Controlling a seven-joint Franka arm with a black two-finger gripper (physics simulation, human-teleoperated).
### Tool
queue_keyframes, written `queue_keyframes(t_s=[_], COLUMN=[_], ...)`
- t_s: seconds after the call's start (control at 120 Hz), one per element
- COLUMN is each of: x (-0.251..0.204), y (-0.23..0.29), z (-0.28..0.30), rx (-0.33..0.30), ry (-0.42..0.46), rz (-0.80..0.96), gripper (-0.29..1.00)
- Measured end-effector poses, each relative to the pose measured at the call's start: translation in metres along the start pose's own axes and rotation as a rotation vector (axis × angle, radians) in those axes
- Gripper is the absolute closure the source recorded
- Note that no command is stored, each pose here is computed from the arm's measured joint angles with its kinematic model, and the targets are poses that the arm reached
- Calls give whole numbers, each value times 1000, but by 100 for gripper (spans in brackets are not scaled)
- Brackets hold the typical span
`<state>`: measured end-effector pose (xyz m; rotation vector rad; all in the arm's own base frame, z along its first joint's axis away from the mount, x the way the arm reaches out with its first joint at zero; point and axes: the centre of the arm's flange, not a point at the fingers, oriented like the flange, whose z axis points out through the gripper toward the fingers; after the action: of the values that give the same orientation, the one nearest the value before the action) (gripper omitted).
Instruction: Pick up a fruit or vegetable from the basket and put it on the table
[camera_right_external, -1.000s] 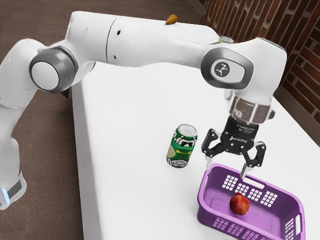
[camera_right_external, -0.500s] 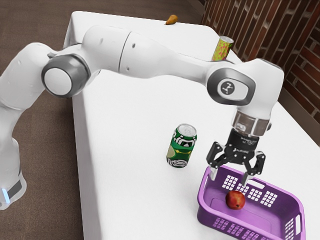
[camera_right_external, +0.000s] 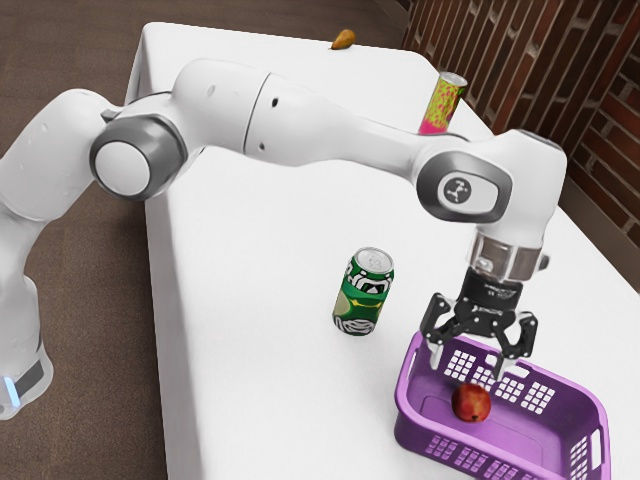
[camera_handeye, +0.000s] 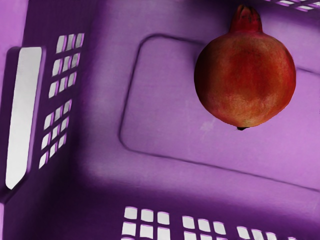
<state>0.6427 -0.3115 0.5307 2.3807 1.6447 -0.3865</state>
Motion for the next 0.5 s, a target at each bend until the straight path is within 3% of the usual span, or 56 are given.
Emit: queue_keyframes(t_s=[0.317, 0.5], x=[11, 22], y=[11, 23], z=[33, 51], rx=[21, -10], ry=[-13, -21], rz=[90, 116], gripper=[0, 0])
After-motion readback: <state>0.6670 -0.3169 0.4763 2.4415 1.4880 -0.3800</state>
